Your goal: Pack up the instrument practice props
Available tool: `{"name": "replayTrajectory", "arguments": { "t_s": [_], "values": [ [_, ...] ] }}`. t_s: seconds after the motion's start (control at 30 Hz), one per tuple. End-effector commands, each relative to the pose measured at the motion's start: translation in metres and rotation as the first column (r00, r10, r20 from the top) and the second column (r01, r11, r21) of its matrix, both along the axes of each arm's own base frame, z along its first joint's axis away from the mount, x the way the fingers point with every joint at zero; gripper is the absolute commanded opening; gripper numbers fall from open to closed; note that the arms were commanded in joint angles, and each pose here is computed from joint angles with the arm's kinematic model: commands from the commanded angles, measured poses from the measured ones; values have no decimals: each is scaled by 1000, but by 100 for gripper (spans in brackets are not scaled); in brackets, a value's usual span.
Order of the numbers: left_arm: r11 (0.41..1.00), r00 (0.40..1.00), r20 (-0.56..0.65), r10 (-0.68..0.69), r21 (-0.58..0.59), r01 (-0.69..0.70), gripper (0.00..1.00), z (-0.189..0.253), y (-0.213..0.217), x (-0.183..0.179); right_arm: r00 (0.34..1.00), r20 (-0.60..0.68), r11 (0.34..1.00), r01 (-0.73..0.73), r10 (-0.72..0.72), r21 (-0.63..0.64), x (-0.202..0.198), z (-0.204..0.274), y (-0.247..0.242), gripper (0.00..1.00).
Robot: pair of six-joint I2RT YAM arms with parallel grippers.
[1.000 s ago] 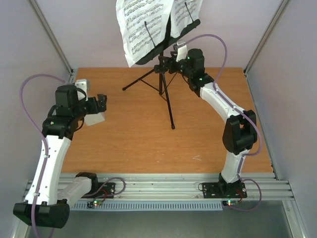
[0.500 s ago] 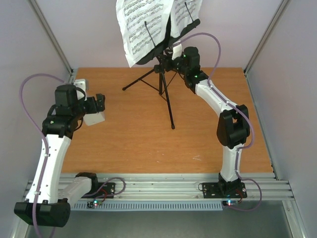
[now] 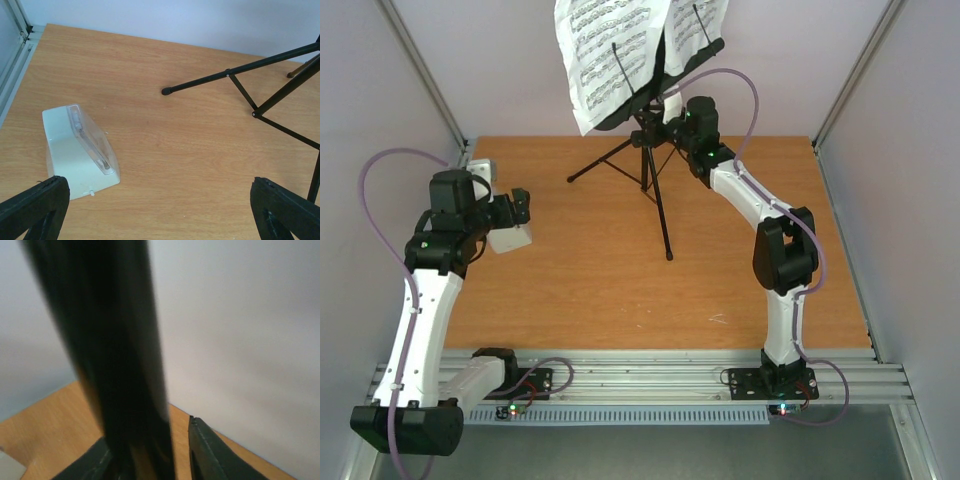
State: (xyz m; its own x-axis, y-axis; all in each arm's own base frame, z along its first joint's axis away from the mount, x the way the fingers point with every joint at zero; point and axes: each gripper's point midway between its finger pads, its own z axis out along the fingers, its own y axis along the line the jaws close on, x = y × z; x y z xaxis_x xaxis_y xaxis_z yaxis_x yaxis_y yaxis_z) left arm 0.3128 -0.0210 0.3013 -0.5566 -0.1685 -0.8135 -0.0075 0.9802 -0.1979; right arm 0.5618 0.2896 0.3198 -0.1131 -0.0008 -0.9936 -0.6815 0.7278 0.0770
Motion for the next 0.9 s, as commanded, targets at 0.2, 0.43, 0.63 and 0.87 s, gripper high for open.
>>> {"name": "replayTrajectory", "arguments": {
  "t_s": [0.2, 0.43, 0.63, 0.87],
  "values": [
    [1000, 1000, 23, -6, 4, 6, 99, 2, 0, 5, 998, 64, 1000, -27, 27, 3, -1, 22, 3, 7],
    [1000, 1000, 23, -7, 2, 7, 99, 3, 0, 6, 993, 111, 1000, 30, -30, -2, -11, 38, -5, 1],
    [1000, 1000, 24, -8, -2, 8, 99, 2, 0, 5, 955, 163, 967, 255, -249, -16, -24, 57, -21, 1],
    [1000, 999, 30, -12, -8, 12, 99, 4, -2, 5, 895, 107, 901, 434, -433, 9, -47, 60, -44, 1]
  ]
}}
